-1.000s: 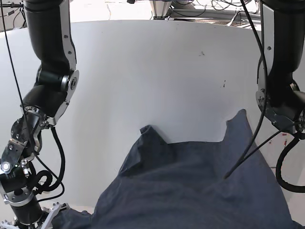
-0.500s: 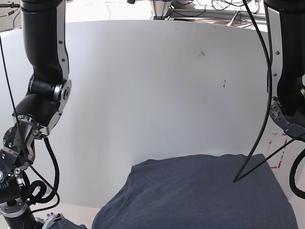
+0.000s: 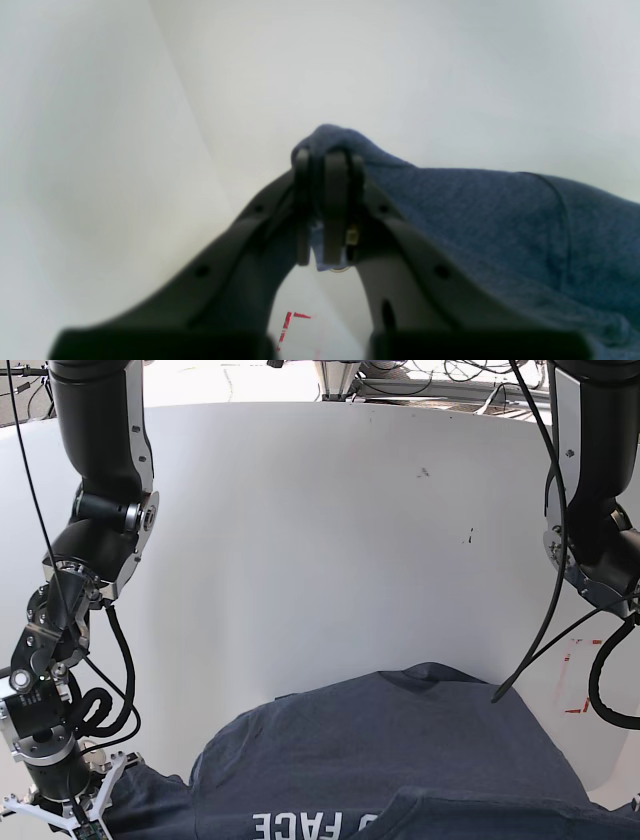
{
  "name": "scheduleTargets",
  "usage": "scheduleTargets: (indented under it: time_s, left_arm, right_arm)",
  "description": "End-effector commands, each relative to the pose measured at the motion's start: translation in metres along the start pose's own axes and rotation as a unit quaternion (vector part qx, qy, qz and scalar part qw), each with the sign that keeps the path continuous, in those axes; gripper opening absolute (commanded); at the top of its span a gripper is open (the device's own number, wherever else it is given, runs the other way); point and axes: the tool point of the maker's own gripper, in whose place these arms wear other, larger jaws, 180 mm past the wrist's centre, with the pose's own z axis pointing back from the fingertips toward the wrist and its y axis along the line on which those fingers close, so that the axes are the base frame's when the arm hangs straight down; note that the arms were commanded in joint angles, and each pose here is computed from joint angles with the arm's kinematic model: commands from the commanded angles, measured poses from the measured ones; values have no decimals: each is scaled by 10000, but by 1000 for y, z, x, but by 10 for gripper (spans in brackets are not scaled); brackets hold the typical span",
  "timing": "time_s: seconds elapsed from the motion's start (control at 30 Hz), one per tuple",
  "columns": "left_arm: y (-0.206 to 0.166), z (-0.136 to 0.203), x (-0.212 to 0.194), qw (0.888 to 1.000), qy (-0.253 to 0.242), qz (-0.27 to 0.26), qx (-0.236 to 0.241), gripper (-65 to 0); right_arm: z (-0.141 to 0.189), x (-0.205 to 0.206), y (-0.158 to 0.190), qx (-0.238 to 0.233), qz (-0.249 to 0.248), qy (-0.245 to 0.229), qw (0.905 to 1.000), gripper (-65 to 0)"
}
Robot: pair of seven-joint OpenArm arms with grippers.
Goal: Fold the T-shirt properly
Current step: 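Lay the shirt down by sweeping both grippers back across the table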
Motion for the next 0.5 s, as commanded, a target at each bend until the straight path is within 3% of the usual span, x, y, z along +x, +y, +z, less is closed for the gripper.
scheduleTargets:
  time_s: [0.0,0.47]
  left_arm:
    - [3,9,1,9998,-179,-51,62,-650]
    - [16,39,-114,9946,1003,235,-153,-650]
  right_arm:
    - [14,3,-14,-284,-43,-150,9995,-648]
    - [40,-90,47,169,-219,757,9967,-648]
